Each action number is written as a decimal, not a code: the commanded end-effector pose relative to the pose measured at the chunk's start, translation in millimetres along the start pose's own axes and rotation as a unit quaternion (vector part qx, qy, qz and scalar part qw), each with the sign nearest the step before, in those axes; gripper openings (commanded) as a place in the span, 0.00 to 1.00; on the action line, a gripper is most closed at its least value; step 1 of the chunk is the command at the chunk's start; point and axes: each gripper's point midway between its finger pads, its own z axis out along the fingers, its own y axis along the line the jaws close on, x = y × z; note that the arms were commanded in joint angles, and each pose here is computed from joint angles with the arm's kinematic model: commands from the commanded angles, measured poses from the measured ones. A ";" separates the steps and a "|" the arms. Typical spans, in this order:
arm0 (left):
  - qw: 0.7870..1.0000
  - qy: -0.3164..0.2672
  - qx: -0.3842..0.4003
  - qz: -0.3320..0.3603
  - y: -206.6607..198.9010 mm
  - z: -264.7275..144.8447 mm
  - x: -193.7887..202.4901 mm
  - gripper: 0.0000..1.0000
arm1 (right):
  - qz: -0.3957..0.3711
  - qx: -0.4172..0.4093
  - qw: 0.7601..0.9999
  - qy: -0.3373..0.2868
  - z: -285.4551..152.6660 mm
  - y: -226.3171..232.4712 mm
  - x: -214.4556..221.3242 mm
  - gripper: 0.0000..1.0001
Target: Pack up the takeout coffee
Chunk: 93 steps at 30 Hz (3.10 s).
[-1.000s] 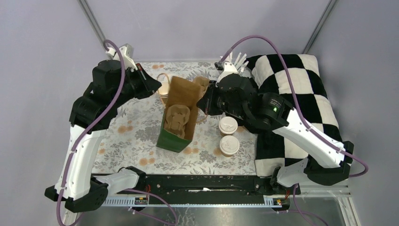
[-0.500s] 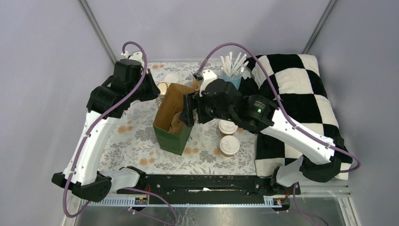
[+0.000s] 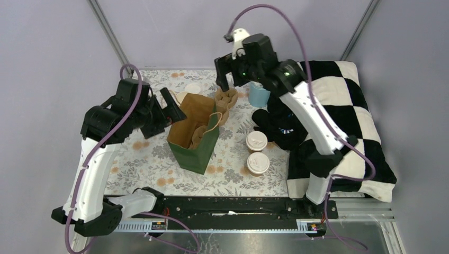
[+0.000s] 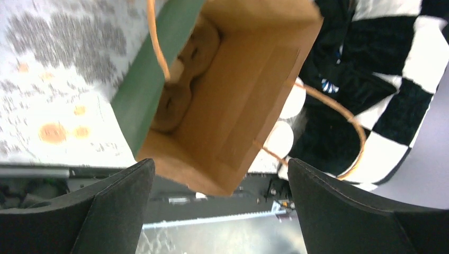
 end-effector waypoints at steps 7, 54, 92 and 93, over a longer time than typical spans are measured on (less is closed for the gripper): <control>0.993 0.097 -0.015 -0.071 33.9 -0.9 68.2 0.92 | -0.076 -0.214 0.972 0.066 87.5 56.4 45.3 0.91; 0.984 -0.055 -0.156 0.071 75.2 16.8 -8.6 0.76 | 0.271 0.182 0.944 0.050 15.9 26.2 122.0 0.00; 0.992 -0.030 -0.095 0.077 46.2 59.2 -6.5 0.00 | 0.238 0.060 0.968 0.047 -22.1 52.9 133.2 0.20; 0.991 -0.035 -0.099 0.085 46.7 59.3 -9.9 0.00 | 0.232 0.059 0.970 0.052 -23.5 53.1 135.8 0.20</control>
